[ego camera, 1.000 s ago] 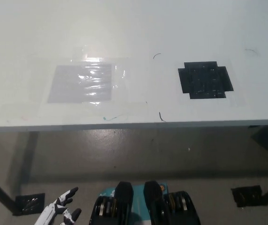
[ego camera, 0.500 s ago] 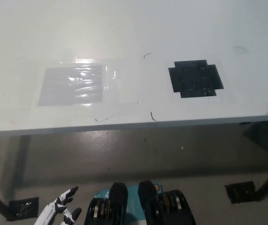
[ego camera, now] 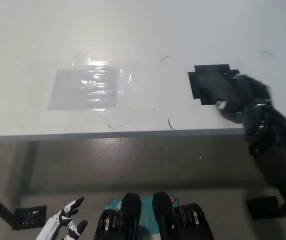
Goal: A whiteboard eraser is kept on the black marked spot on the table infront of the robot and the robot uses its right hand to swipe it back and forth on the table twice to clean it
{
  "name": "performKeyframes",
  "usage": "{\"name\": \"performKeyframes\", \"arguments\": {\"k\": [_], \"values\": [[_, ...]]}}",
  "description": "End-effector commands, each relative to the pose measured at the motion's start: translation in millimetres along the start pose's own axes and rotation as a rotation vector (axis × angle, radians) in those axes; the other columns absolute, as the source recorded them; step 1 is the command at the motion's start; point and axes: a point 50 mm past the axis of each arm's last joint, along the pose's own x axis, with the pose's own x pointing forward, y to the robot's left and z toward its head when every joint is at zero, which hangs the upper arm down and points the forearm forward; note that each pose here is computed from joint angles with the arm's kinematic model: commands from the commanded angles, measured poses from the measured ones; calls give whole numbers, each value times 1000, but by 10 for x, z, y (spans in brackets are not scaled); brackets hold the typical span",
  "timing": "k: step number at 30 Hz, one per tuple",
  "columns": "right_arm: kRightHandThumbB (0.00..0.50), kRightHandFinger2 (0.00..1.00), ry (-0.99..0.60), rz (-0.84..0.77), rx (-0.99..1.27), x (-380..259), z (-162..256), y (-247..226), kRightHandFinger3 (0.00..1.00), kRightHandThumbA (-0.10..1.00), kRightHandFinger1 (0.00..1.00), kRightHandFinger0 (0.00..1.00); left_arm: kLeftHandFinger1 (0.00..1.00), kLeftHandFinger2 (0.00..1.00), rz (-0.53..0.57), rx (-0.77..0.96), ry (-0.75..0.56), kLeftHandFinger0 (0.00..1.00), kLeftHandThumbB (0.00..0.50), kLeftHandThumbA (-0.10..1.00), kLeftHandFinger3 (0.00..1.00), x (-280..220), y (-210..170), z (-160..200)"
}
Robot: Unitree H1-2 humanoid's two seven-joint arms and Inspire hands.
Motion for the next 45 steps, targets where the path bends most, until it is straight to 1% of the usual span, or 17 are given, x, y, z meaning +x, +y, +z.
{"name": "performKeyframes", "arguments": {"k": [1,3,6,11,13,16,18,19,20,22,25,32,35,37,39,42,45], "values": [[125,548,-41,-5,-26,5,162,-195,85,287,378,25,1000,1000,-8,26,-38,1000,425,776,1000,3,60,87],[105,566,-30,-2,-30,12,110,-177,172,243,386,35,1000,1000,-9,29,-38,1000,421,775,1000,-6,63,84],[97,652,-15,-7,-41,13,41,-168,135,208,427,30,1000,1000,-9,32,-38,1000,423,777,1000,1,67,83],[93,713,41,2,-71,70,-140,-168,312,170,486,95,1000,1000,-10,32,-41,1000,422,773,1000,14,68,90],[92,702,65,-4,-83,87,-223,-169,338,121,484,107,1000,1000,-8,36,-40,1000,422,776,1000,12,74,92],[108,564,92,-19,-85,92,-363,-191,258,154,343,20,1000,1000,-5,34,-36,1000,423,775,1000,3,85,93],[192,688,120,-18,-79,113,-456,-228,728,456,569,348,1000,1000,-5,34,-40,1000,421,773,1000,0,88,97],[286,901,125,-9,-67,122,-483,-265,1000,733,794,617,1000,1000,-7,32,-37,1000,422,772,1000,7,85,97],[352,1000,120,4,-52,115,-486,-291,1000,814,1000,794,1000,1000,-8,32,-36,1000,422,772,1000,9,82,95],[443,1000,81,20,14,61,-438,-358,1000,851,1000,1000,1000,1000,-8,28,-40,1000,416,765,1000,5,77,90],[500,1000,-55,-22,137,-67,-231,-614,1000,945,1000,1000,1000,1000,-7,28,-41,1000,418,766,1000,3,66,78],[500,1000,-480,-233,402,-590,334,-1439,1000,1000,1000,1000,1000,1000,-7,28,-45,1000,422,769,1000,53,68,93],[468,1000,-648,-307,509,-1057,525,-1903,1000,1000,1000,1000,1000,1000,-12,32,-45,1000,424,765,1000,66,79,104],[495,1000,-737,-364,571,-1328,589,-2121,1000,1000,1000,1000,1000,1000,-13,33,-45,1000,422,762,1000,58,84,108],[500,1000,-985,-490,723,-1843,658,-2457,1000,1000,1000,1000,1000,1000,-12,38,-44,1000,422,761,1000,54,101,113],[397,1000,-1304,-789,742,-2581,652,-2767,1000,1000,1000,1000,1000,1000,-12,38,-49,1000,423,761,1000,74,115,120],[399,1000,-1536,-938,660,-3249,557,-2805,1000,979,1000,1000,1000,1000,-10,41,-54,1000,422,762,1000,100,133,117]]}}
